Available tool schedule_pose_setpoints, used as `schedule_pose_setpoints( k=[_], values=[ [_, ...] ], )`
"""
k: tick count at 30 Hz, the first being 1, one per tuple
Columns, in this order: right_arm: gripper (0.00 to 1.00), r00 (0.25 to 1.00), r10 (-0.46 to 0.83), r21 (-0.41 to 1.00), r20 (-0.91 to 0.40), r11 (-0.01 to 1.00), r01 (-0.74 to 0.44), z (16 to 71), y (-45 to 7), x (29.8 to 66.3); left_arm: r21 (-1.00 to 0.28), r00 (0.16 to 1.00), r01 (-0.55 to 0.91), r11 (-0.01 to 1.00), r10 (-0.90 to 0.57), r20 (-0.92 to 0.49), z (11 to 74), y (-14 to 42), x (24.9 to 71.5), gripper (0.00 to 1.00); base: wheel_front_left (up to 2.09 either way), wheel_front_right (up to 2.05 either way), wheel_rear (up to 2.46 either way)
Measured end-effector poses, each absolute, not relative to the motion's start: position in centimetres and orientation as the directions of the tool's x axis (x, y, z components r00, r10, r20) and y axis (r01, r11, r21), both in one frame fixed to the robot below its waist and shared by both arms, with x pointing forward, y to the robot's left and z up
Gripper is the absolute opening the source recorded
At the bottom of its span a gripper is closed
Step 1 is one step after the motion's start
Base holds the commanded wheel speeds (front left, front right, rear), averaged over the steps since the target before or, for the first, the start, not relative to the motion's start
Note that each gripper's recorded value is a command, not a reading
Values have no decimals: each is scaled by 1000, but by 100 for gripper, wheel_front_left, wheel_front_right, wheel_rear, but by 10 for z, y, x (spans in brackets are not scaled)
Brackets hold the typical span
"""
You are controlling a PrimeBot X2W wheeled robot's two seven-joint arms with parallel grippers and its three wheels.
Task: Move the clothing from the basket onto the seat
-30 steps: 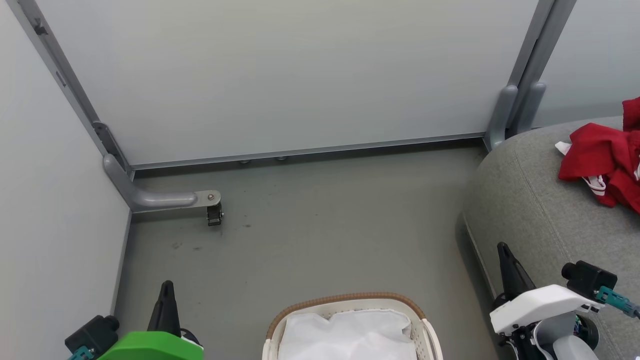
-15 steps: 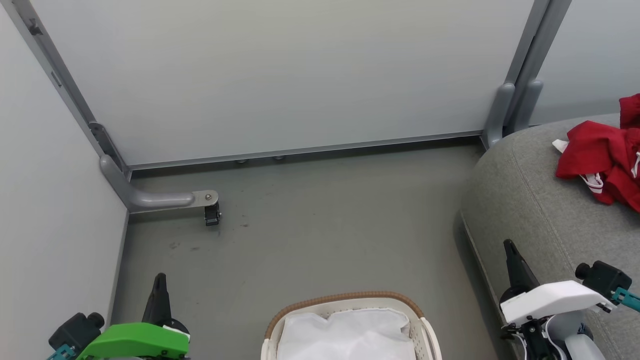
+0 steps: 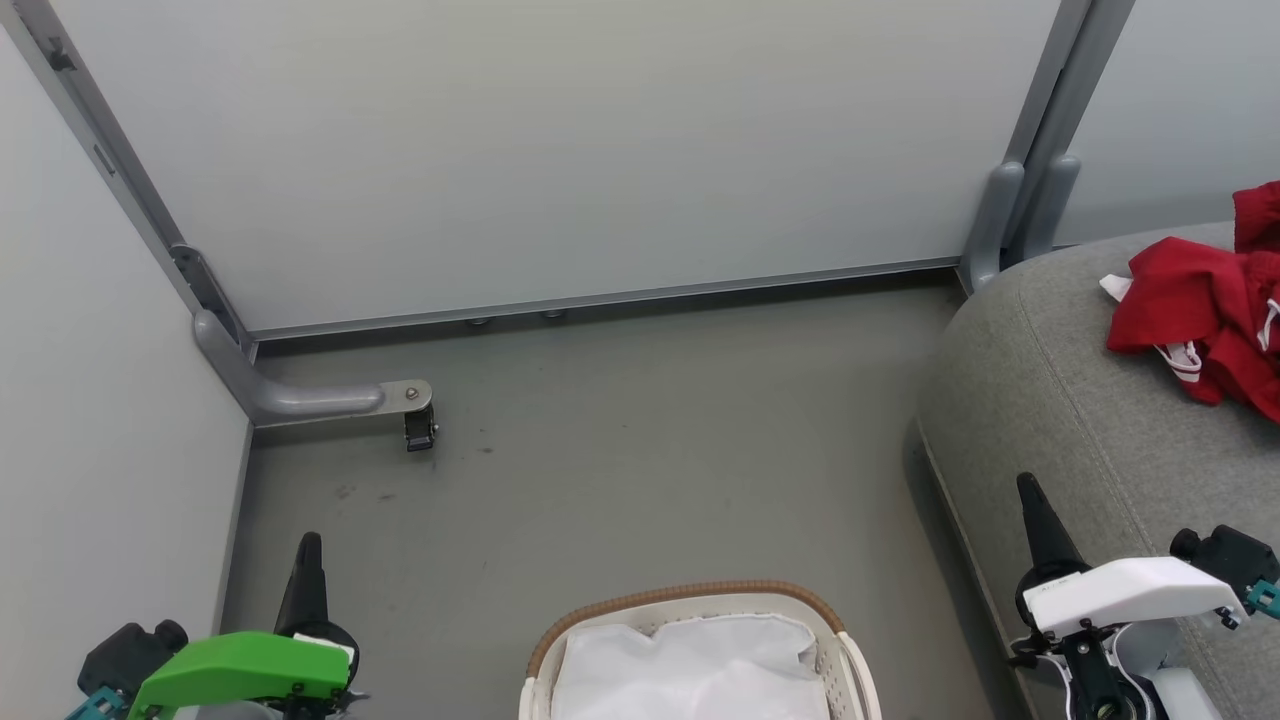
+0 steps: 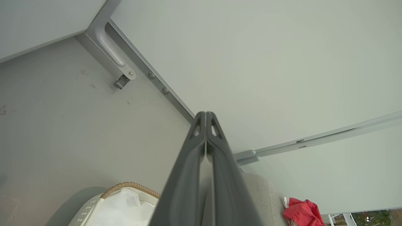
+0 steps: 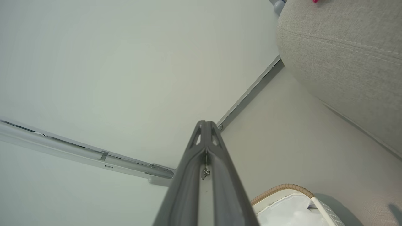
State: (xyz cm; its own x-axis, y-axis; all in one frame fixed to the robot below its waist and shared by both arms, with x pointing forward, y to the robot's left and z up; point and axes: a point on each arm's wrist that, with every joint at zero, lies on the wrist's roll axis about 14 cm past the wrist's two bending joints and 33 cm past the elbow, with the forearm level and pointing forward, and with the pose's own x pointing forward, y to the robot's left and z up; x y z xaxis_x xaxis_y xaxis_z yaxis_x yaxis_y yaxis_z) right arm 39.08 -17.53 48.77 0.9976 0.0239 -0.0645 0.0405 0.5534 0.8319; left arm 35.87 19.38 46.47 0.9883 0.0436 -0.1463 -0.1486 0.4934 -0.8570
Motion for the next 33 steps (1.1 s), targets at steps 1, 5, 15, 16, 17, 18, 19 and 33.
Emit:
schedule_pose_setpoints(
  k=[1,5,15,16,17,18,19,33],
  values=[
    [0,998,23,838,-64,544,41,488,-176,391,-863,988,-149,483,44,-147,465,194,359,0,0,0,0],
    [0,998,20,861,-63,506,44,489,-177,391,-882,989,-144,449,43,-140,467,195,361,0,0,0,0],
    [0,998,16,909,-59,414,47,491,-181,391,-922,992,-127,365,34,-123,473,196,366,0,0,0,0],
    [0,998,15,914,-59,403,47,492,-182,391,-927,992,-122,355,32,-119,475,196,367,0,0,0,0],
    [0,998,16,918,-58,394,47,492,-182,391,-930,993,-121,348,30,-119,475,196,367,0,0,0,0],
    [0,998,15,921,-57,387,47,492,-183,391,-932,993,-120,342,31,-117,475,196,367,0,0,0,0],
    [0,998,15,925,-57,378,47,492,-183,391,-936,993,-118,333,29,-115,476,196,368,0,0,0,0],
    [0,999,10,965,-45,259,40,496,-188,391,-969,996,-91,228,20,-88,484,198,374,0,0,0,0]
  ],
)
